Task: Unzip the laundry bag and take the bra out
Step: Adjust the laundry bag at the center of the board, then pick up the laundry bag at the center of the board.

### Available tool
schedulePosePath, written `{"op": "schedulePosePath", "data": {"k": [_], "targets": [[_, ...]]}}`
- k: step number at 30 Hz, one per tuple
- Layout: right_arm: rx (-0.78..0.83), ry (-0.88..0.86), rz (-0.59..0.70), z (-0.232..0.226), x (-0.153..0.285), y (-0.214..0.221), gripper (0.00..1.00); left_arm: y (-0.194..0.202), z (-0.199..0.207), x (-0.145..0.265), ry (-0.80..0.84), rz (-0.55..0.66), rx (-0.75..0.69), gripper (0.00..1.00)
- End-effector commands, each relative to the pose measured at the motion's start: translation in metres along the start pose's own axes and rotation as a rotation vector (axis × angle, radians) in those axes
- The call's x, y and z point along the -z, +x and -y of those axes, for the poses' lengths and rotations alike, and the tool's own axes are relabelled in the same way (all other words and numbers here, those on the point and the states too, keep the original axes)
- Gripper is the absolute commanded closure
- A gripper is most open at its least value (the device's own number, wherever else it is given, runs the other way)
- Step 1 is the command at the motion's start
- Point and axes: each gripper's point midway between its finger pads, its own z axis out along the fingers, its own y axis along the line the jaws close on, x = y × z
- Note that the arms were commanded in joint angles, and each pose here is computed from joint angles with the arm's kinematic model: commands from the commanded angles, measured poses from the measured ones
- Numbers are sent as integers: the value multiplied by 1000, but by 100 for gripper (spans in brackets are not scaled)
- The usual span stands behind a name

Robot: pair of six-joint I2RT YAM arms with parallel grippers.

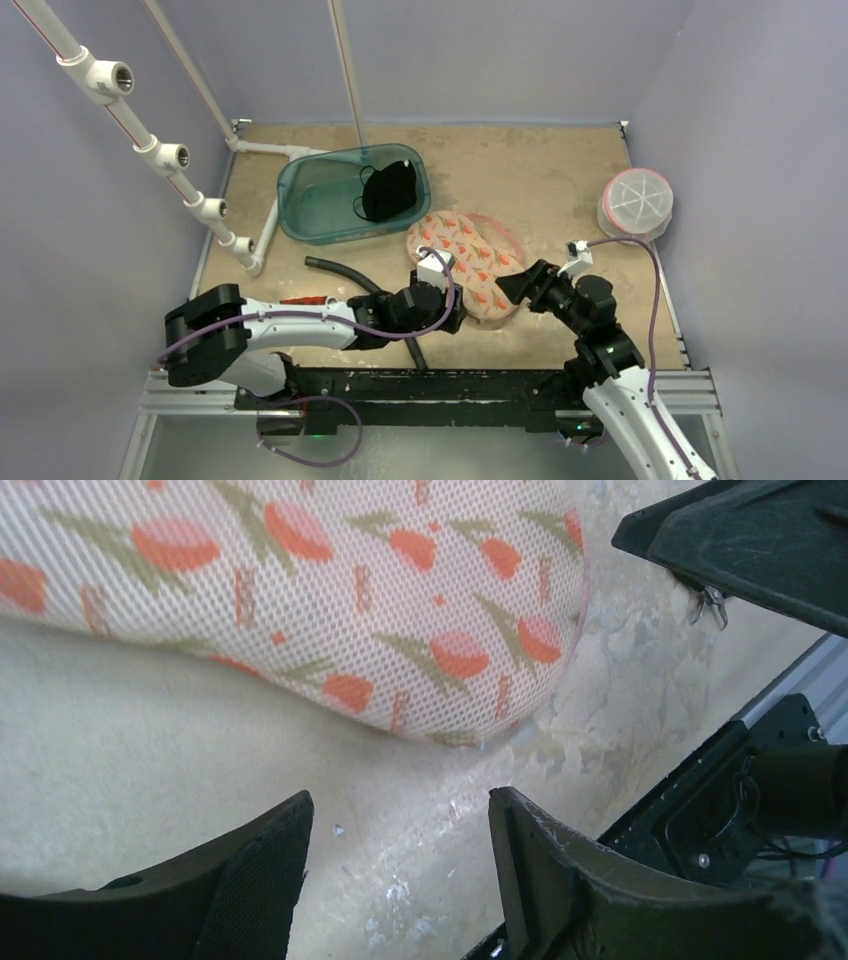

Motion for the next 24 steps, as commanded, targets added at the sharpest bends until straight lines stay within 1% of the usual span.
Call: {"op": "schedulePosePath", "data": {"k": [1,5,7,9,12,16,20,24], "targets": [[-51,-31,-46,-3,6,16,24,1,20,3,130,35,216,36],[-62,-42,-3,-6,12,10,22,2,23,-3,229,51,454,32],[-64,-40,-6,-5,13,10,21,5,13,-4,259,64,578,25],[-65,-32,-8,-5,13,10,20,-1,6,-4,290,100,686,20],[-59,-23,16,-5,17,5,20,-2,1,-12,300,110,768,18],[-49,-17,34,-6,20,1,20,-4,-8,-24,265,127,849,19],[-49,-13,35,-5,20,1,20,-5,-13,-37,246,139,947,26],[-42,-15,30,-5,19,2,20,1,-14,-52,218,121,986,33]]}}
